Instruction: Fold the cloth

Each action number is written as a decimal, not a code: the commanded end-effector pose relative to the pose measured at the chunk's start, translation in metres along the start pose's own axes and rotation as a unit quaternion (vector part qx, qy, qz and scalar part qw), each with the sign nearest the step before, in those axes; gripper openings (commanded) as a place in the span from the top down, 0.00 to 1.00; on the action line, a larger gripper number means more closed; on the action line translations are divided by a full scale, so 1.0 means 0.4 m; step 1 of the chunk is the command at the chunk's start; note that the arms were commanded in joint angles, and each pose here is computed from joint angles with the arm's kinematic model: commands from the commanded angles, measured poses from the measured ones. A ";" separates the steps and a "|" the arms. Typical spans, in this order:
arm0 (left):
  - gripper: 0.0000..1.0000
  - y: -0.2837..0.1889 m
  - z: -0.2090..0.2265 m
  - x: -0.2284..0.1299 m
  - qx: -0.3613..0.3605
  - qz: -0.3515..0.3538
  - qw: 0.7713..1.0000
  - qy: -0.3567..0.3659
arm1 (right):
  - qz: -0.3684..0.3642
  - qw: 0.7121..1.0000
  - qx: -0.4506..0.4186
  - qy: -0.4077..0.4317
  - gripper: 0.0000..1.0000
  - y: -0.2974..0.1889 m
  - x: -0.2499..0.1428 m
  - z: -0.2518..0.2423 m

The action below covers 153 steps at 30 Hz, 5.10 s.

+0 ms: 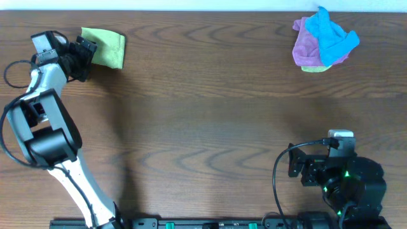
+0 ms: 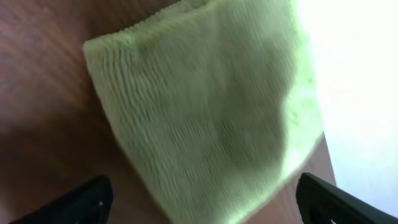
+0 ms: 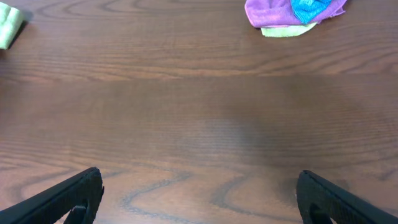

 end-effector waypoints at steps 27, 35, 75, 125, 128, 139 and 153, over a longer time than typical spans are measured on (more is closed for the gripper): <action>0.05 -0.470 -0.188 -0.419 0.128 0.049 0.951 0.277 | 0.003 1.000 -0.008 0.010 0.01 0.004 -0.006 -0.007; 0.04 -0.442 -0.104 -0.537 0.178 0.125 0.913 0.344 | 0.003 1.000 -0.008 0.010 0.01 0.004 -0.006 -0.007; 0.05 -0.604 0.393 -0.600 0.091 -0.159 0.862 0.474 | 0.003 1.000 -0.008 0.010 0.01 0.004 -0.006 -0.007; 0.05 -0.621 0.472 -0.664 0.094 -0.105 0.845 0.516 | 0.017 1.000 -0.005 0.012 0.01 0.000 -0.025 -0.004; 0.05 -0.621 0.472 -0.664 0.094 -0.105 0.845 0.516 | 0.022 1.000 -0.013 0.012 0.01 -0.009 -0.045 -0.009; 0.04 -0.621 0.472 -0.664 0.094 -0.105 0.845 0.516 | -0.024 0.997 -0.028 -0.064 0.01 0.094 -0.182 -0.017; 0.05 -0.621 0.472 -0.664 0.094 -0.105 0.845 0.516 | 0.005 0.996 -0.025 -0.087 0.01 0.176 -0.289 -0.018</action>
Point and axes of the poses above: each gripper's point midway between its finger pads, its own y axis out along the fingers, its own z axis along the line the jaws close on, x = y × z, the point moved 1 cm from there along -y, back along the fingers, and after that the axes turned 11 degrees about -y, right-handed, at the moved point
